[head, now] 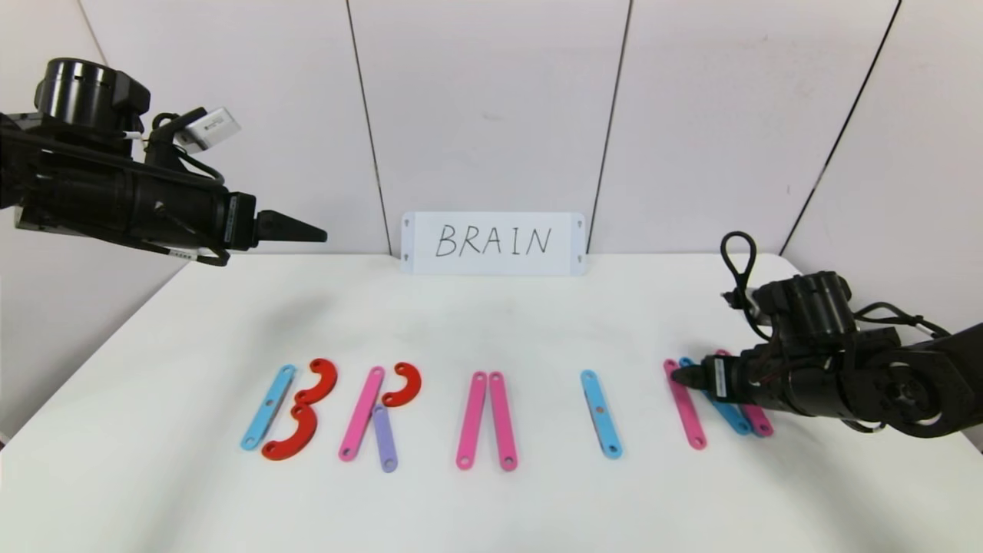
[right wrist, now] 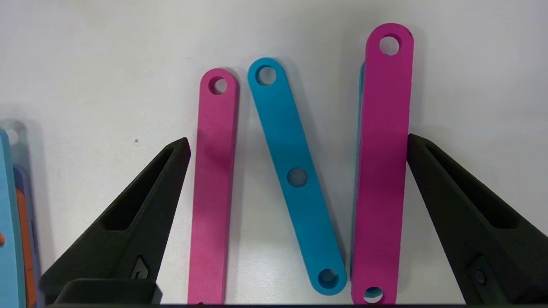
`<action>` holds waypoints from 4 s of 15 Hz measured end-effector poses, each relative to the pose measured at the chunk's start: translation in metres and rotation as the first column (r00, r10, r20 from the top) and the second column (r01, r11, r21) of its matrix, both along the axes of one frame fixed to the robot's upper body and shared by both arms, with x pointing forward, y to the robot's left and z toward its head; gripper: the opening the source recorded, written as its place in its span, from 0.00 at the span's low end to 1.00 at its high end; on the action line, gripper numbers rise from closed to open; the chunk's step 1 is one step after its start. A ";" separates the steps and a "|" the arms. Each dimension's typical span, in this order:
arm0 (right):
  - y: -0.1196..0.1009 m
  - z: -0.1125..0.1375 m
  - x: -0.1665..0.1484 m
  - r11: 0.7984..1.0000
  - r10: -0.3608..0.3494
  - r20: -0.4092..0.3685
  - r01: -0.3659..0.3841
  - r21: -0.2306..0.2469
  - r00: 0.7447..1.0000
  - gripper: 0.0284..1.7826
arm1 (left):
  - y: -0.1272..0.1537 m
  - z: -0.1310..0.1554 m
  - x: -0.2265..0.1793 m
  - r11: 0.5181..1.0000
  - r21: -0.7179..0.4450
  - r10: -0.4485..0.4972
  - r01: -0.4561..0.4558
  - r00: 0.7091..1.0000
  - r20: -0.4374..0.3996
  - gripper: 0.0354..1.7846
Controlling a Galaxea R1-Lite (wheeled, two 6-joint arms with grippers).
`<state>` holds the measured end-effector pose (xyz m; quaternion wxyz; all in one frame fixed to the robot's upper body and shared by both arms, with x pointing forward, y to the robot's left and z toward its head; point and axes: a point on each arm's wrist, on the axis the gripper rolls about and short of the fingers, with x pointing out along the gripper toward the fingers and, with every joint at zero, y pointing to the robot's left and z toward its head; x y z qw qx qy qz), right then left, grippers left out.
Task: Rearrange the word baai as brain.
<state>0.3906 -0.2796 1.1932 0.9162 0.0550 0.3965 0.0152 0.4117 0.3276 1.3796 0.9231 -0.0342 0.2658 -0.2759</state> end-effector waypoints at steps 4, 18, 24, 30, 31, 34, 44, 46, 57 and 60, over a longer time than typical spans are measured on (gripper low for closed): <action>-0.001 0.001 0.002 1.000 -0.011 0.009 0.011 -0.014 1.000 0.98 | 0.000 0.000 0.000 1.000 -0.001 0.000 0.000 1.000 -0.001 0.97; -0.021 0.092 -0.045 0.998 0.022 0.310 -0.003 -0.061 0.950 0.98 | 0.001 -0.003 -0.058 0.999 0.033 0.030 -0.031 0.999 0.018 0.97; -0.033 0.114 -0.122 0.998 0.018 0.338 0.003 -0.061 0.941 0.98 | 0.002 -0.006 -0.143 0.988 0.079 0.123 -0.133 0.985 0.120 0.97; -0.045 0.120 -0.209 0.999 0.018 0.421 0.004 -0.050 0.907 0.98 | 0.002 -0.023 -0.241 0.952 0.111 0.250 -0.285 0.934 0.256 0.97; -0.048 0.117 -0.221 0.999 0.012 0.445 0.010 -0.046 0.895 0.98 | 0.002 -0.027 -0.256 0.949 0.109 0.257 -0.295 0.928 0.271 0.97; -0.054 0.109 -0.251 0.997 -0.037 0.495 0.064 -0.037 0.868 0.98 | 0.002 -0.041 -0.294 0.930 0.109 0.307 -0.351 0.904 0.297 0.97; -0.057 0.081 -0.306 0.982 -0.081 0.676 0.176 -0.073 0.733 0.98 | 0.004 -0.077 -0.362 0.855 0.011 0.453 -0.519 0.757 0.472 0.97; -0.057 0.067 -0.306 0.981 -0.035 0.699 0.157 -0.111 0.714 0.98 | 0.004 -0.094 -0.370 0.844 0.004 0.466 -0.537 0.736 0.492 0.97; -0.057 0.054 -0.306 0.988 0.052 0.779 0.083 -0.133 0.625 0.98 | 0.006 -0.144 -0.374 0.823 -0.044 0.489 -0.566 0.667 0.562 0.97; -0.057 0.048 -0.310 0.990 0.068 0.744 0.047 -0.132 0.664 0.98 | 0.007 -0.146 -0.372 0.821 -0.054 0.494 -0.568 0.661 0.565 0.97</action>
